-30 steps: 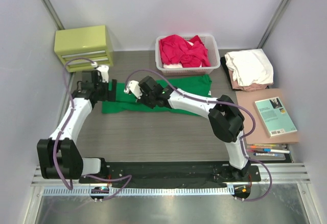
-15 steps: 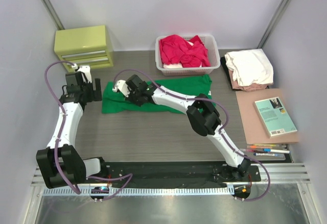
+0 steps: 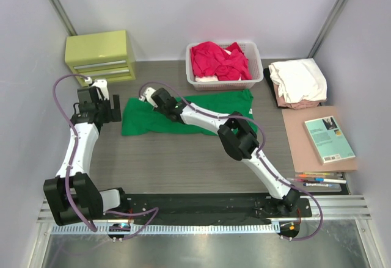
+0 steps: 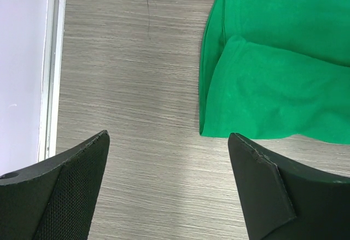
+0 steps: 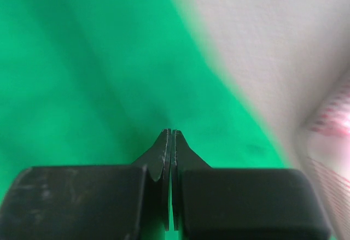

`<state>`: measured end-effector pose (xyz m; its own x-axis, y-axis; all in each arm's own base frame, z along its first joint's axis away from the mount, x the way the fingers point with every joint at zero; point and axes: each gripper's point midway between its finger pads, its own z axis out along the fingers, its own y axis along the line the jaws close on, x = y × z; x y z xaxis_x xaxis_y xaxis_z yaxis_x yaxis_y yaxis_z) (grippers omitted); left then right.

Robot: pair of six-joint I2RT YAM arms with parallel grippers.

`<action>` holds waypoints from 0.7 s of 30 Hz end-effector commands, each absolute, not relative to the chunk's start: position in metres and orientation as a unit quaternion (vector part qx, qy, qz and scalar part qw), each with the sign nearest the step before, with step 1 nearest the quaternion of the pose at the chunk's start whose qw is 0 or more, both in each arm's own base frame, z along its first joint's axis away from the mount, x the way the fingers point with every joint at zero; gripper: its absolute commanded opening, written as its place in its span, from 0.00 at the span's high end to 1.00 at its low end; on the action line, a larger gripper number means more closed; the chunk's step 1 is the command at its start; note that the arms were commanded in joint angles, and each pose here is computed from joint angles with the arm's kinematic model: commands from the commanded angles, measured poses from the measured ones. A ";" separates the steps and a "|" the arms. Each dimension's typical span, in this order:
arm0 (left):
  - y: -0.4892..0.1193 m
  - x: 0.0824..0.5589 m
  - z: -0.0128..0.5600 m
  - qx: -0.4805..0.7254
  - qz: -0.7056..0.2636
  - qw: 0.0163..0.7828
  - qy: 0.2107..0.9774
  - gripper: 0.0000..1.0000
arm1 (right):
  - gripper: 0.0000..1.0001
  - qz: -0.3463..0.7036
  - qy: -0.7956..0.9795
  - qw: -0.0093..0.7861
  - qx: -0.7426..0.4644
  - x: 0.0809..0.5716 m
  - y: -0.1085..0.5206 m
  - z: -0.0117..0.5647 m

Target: Fold and stack the t-shirts

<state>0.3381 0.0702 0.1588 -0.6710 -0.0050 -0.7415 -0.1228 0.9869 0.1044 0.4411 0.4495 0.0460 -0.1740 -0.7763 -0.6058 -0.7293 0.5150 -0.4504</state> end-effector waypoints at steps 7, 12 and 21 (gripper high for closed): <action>0.070 0.338 0.162 -0.032 0.065 0.415 0.907 0.10 | 0.99 -0.246 0.703 0.587 -0.316 0.507 0.390 0.131; 0.069 0.338 0.161 -0.033 0.064 0.414 0.908 0.10 | 0.99 -0.279 0.655 0.640 -0.287 0.485 0.379 0.164; 0.054 0.343 0.153 -0.023 0.020 0.408 0.912 0.10 | 0.99 -0.076 0.739 0.624 -0.241 0.424 0.318 0.269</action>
